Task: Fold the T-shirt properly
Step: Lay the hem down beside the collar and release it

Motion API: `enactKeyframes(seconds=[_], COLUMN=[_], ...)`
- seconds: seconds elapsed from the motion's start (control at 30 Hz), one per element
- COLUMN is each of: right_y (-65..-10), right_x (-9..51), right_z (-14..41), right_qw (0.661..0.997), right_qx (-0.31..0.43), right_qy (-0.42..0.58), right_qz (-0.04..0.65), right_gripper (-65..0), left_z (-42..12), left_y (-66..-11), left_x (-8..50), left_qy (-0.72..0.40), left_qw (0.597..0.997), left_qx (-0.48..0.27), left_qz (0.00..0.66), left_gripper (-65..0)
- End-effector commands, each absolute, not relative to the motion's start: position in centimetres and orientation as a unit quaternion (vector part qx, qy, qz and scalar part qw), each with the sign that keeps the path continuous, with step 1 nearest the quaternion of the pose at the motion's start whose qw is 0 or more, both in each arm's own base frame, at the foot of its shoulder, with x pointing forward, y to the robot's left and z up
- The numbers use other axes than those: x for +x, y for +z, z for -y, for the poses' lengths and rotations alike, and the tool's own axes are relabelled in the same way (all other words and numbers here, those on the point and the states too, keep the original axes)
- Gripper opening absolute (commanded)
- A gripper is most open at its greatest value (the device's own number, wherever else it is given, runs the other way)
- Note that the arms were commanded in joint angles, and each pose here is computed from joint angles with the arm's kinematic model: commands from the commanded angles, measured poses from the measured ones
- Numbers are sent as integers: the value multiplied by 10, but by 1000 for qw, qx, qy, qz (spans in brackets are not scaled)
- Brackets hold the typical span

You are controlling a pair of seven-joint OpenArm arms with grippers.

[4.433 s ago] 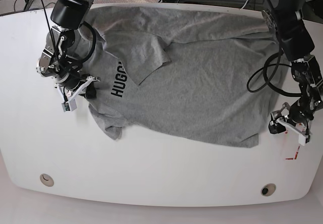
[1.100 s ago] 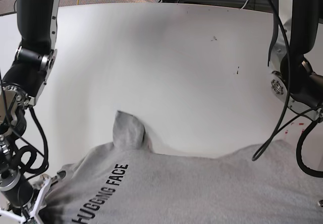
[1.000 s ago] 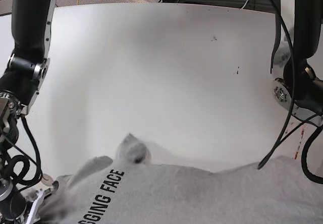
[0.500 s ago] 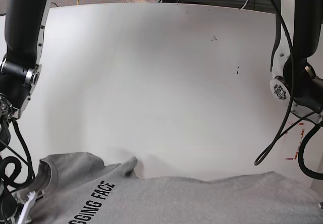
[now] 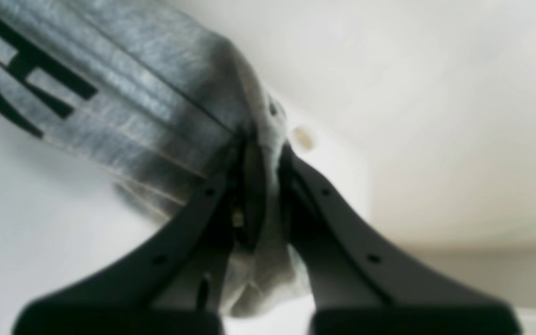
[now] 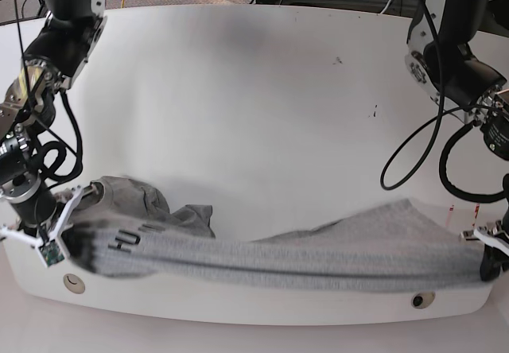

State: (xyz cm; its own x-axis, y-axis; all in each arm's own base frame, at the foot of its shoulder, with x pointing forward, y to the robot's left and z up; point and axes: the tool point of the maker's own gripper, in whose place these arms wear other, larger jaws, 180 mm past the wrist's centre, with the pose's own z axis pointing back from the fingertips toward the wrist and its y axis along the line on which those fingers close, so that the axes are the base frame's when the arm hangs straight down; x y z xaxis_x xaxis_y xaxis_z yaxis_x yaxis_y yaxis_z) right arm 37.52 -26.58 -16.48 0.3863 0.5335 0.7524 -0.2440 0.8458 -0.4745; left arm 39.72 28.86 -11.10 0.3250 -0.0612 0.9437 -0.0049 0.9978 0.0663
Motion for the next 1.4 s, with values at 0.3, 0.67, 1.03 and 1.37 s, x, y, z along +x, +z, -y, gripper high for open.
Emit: enactKeyframes(seconds=[0.3,0.67,1.03,1.37], right_y=[-278,-334,-362,-375], right_x=[296,240,196,172], right_z=[274,264,262,261], right_qw=[902,936,953,961], right_qx=[-100,-69,-55,-48], right_qy=[173,170,174,177], right_qz=[382,300,241,209], right_gripper=[-650,-650,-650,-648], left_z=[-323,-323,-324,-333], left_y=[-198,-278,-305,-301], left_x=[325,253,220,217], left_qy=[18,26,28,17], left_qw=[864,921,942,945], left_qx=[13,-8,-4,12], left_qz=[503,389,335,326], left_gripper=[-650,-650,-650,-650])
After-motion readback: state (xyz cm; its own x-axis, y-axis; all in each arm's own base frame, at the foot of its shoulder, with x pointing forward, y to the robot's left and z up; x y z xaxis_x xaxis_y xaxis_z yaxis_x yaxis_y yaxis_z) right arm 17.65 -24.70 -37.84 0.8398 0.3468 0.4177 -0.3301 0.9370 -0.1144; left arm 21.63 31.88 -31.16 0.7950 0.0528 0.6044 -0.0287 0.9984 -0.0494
